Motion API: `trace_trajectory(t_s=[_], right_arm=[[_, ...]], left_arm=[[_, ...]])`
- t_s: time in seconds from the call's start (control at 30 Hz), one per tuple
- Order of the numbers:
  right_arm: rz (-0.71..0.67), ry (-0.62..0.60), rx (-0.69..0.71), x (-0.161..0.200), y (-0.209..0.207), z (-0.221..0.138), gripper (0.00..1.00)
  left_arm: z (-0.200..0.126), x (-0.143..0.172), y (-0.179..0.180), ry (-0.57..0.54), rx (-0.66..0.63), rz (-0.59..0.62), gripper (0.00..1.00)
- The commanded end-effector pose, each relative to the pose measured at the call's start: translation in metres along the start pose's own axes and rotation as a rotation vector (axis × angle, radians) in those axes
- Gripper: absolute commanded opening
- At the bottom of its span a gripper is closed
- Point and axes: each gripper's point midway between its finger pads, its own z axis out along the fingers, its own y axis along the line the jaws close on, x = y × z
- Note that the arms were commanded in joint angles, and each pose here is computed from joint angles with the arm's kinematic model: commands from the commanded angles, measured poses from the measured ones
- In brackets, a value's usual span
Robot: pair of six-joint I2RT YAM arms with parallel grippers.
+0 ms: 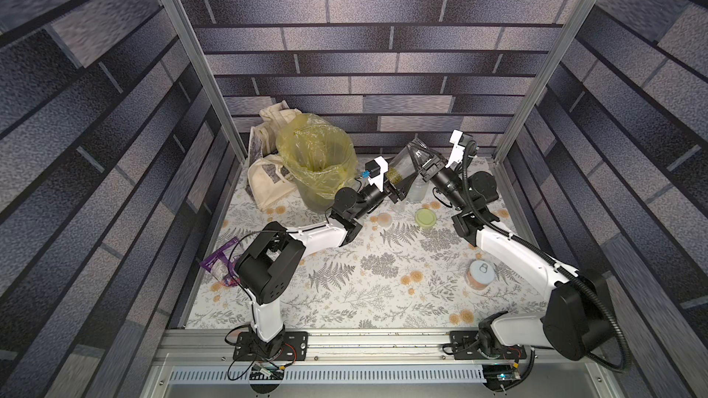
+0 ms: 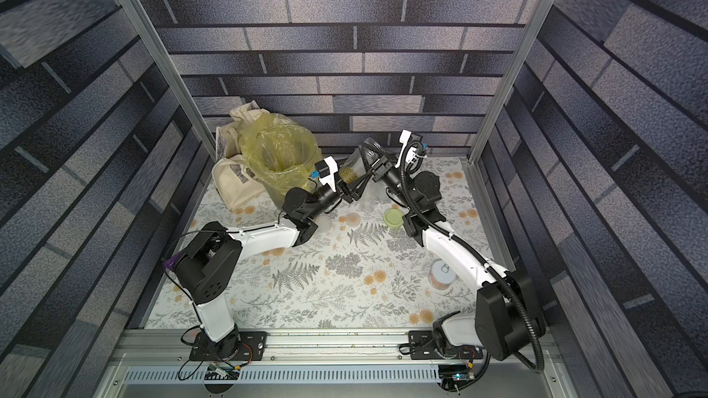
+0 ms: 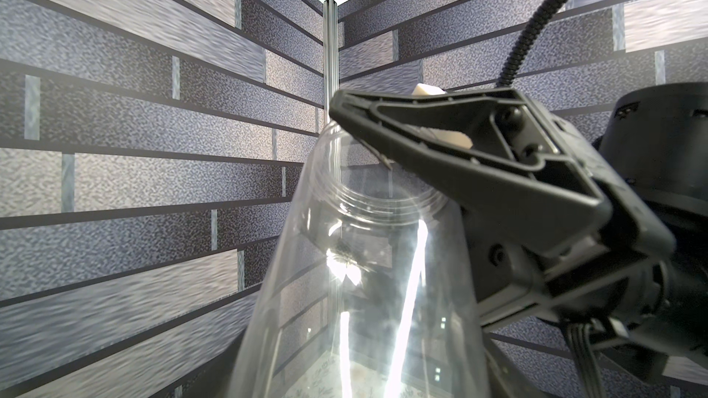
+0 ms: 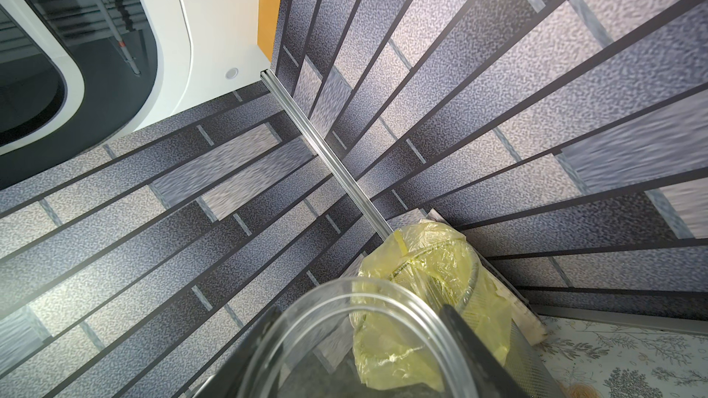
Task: Empty moldy mung beans from jars
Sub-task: Pick up the jar from the center of the board.
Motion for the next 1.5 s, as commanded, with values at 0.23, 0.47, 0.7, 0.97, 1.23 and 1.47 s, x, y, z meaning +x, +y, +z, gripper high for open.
trace_trajectory(t_s=[0.23, 0.47, 0.7, 0.97, 1.23, 1.47], right_arm=[[0.051, 0.039, -0.064, 0.008, 0.010, 0.006, 0.36], [0.088, 0.043, -0.084, 0.010, 0.010, 0.010, 0.36], [0.080, 0.062, -0.058, 0.015, 0.005, 0.008, 0.37], [0.085, 0.061, -0.050, 0.017, 0.002, 0.007, 0.38], [0.104, 0.049, -0.082, 0.013, 0.008, 0.009, 0.38], [0.109, 0.048, -0.089, 0.012, 0.011, 0.009, 0.38]], left_arm=[[0.005, -0.044, 0.017, -0.120, -0.073, 0.030, 0.87], [0.004, -0.046, 0.016, -0.120, -0.064, 0.038, 0.79], [0.004, -0.050, 0.015, -0.126, -0.057, 0.037, 0.66], [0.001, -0.059, 0.020, -0.139, -0.067, 0.040, 0.59], [0.000, -0.057, 0.029, -0.141, -0.119, 0.026, 0.90], [-0.001, -0.058, 0.028, -0.139, -0.118, 0.034, 0.78]])
